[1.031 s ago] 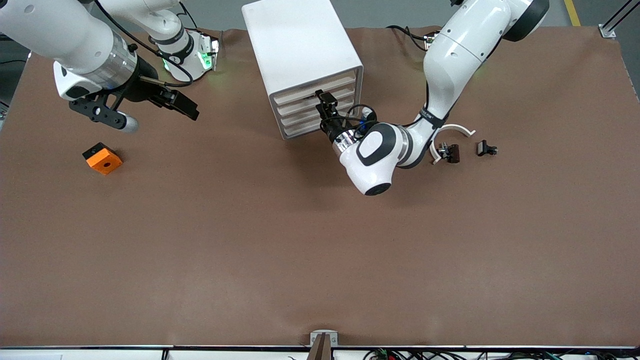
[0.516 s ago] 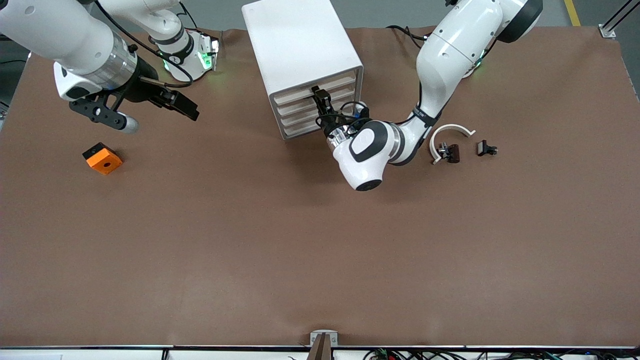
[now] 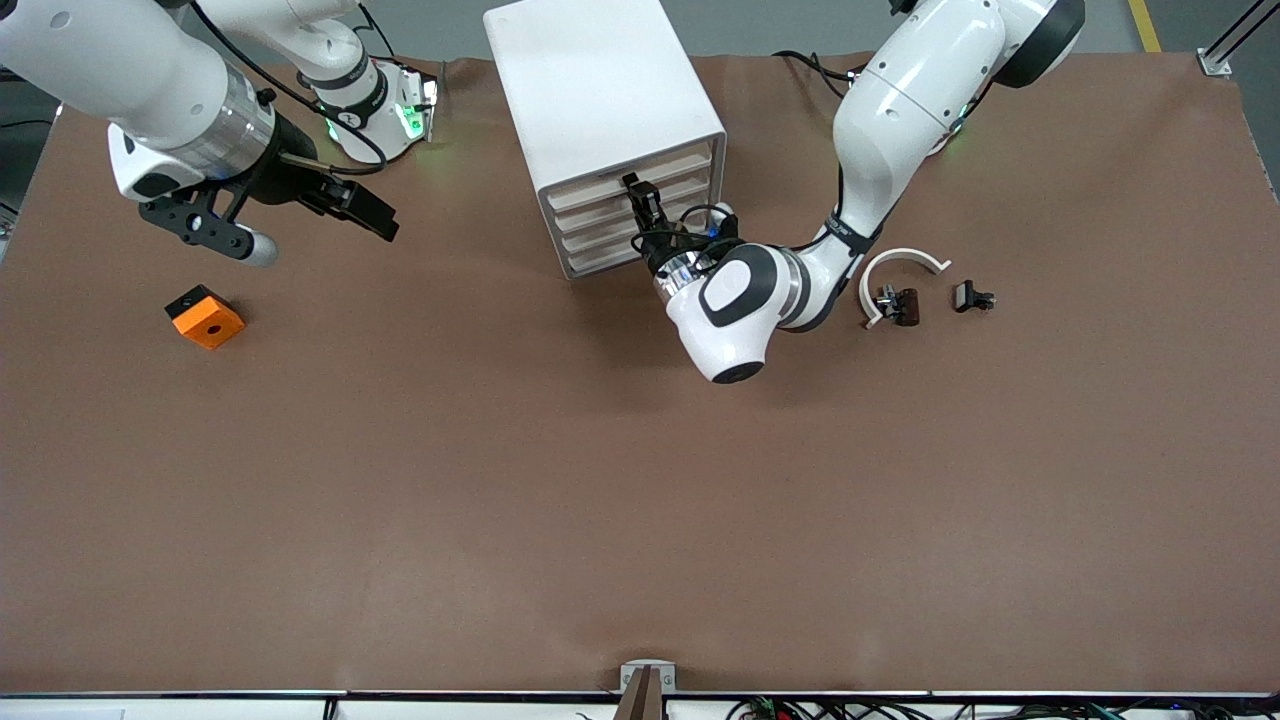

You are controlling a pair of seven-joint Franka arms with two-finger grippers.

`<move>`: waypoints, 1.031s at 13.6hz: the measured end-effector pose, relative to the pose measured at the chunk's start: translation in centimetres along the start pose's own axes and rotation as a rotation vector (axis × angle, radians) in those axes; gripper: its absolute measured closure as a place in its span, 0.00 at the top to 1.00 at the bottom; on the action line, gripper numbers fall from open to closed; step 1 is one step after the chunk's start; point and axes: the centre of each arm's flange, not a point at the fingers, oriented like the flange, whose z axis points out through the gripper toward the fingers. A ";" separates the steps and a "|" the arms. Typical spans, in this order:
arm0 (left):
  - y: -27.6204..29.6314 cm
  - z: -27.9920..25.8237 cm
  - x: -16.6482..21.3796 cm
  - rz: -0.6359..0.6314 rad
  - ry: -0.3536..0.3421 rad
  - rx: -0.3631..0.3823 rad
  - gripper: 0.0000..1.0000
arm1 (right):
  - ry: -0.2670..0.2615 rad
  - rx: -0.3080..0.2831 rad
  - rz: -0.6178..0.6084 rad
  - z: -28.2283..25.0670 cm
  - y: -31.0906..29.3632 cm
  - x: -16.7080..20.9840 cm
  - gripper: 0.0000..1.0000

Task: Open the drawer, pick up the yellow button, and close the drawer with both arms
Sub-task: 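Grasp the drawer handle with the left gripper and pull it open, then release the drawer with the left gripper while the right gripper reaches in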

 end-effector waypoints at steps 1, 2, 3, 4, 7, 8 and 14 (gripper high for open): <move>0.2 -0.7 0.2 -0.003 -0.015 0.002 0.15 | -0.001 0.000 0.005 0.0 -0.2 -0.2 1.00; 0.3 -1.8 0.5 -0.005 -0.035 0.000 0.15 | -0.002 0.000 0.017 0.1 -0.5 -0.5 1.00; 0.4 -3.3 0.9 -0.006 -0.059 -0.005 0.15 | -0.003 -0.001 0.033 0.2 -1.0 -1.0 1.00; 0.5 -5.1 1.4 -0.005 -0.088 -0.011 0.15 | -0.005 -0.005 0.053 0.4 -1.6 -1.7 1.00; 0.8 -10.4 3.0 0.016 -0.176 -0.029 0.15 | -0.011 -0.022 0.139 1.6 -4.9 -4.7 1.00; 0.9 -11.8 3.4 0.027 -0.200 -0.035 0.15 | -0.011 -0.027 0.172 2.1 -6.3 -5.9 1.00; 0.8 -16.4 4.5 0.067 -0.292 -0.082 0.15 | 0.016 -0.040 0.379 7.8 -15.2 -13.2 1.00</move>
